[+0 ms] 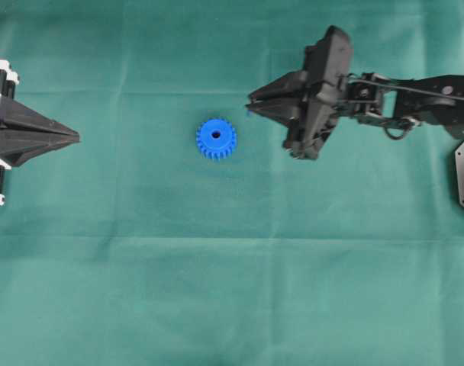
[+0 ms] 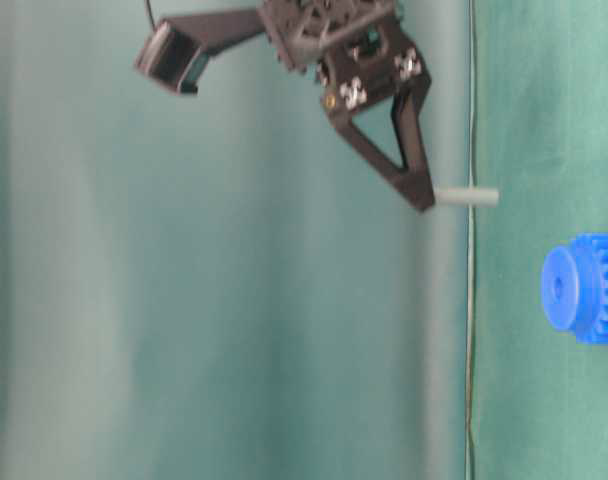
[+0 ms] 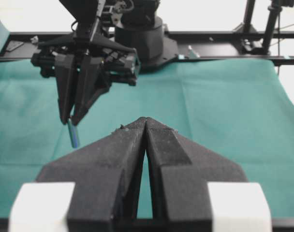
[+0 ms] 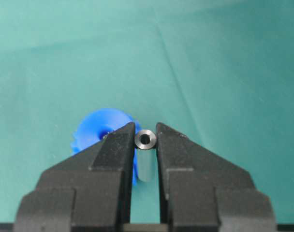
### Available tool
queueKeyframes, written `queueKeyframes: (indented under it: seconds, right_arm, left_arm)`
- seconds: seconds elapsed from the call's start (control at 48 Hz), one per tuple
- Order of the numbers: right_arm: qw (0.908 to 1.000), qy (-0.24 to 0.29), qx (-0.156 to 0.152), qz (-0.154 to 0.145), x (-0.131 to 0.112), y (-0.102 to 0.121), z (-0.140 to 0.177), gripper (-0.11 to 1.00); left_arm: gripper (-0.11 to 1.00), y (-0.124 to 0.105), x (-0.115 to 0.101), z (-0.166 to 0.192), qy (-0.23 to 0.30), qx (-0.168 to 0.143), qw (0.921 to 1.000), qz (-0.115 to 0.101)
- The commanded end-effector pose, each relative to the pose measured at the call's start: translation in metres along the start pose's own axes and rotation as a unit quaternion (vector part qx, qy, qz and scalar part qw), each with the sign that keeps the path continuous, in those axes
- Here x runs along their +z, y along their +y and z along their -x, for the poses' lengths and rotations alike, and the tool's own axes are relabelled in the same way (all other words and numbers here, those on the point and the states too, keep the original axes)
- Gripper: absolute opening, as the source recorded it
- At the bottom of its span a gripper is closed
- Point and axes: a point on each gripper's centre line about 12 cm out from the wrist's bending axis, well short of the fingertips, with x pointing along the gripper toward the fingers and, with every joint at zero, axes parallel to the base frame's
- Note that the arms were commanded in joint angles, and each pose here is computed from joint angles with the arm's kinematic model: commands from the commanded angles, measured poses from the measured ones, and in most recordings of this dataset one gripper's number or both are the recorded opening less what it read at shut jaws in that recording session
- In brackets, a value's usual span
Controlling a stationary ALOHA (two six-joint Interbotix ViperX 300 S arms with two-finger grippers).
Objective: Insert the shaft placed at a random location into the center hole of the small gear at another random location.
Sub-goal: 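Lift the shaft with the right gripper and carry it left toward the gear, then align the held shaft over the blue gear's center hole and lower it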
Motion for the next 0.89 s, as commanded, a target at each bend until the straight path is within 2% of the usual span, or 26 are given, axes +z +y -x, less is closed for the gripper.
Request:
queueKeyframes:
  seconds: [0.0,0.375,0.874]
  right_arm:
    - [0.9998,-0.019,0.008,-0.001,0.019,0.007,-0.008,0.13]
    - [0.9993,-0.025,0.026,0.005,0.034,0.025,-0.032,0.13]
    - [0.9995,-0.012,0.03,0.005,0.032,0.029,-0.041,0.13]
  left_arm:
    - [0.0,0.0,0.008,-0.002,-0.009,-0.001,1.0,0.0]
    - [0.0,-0.001,0.008,-0.002,-0.009,-0.002,1.0,0.001]
    - [0.0,-0.001,0.008,-0.002,-0.009,-0.002,1.0,0.001]
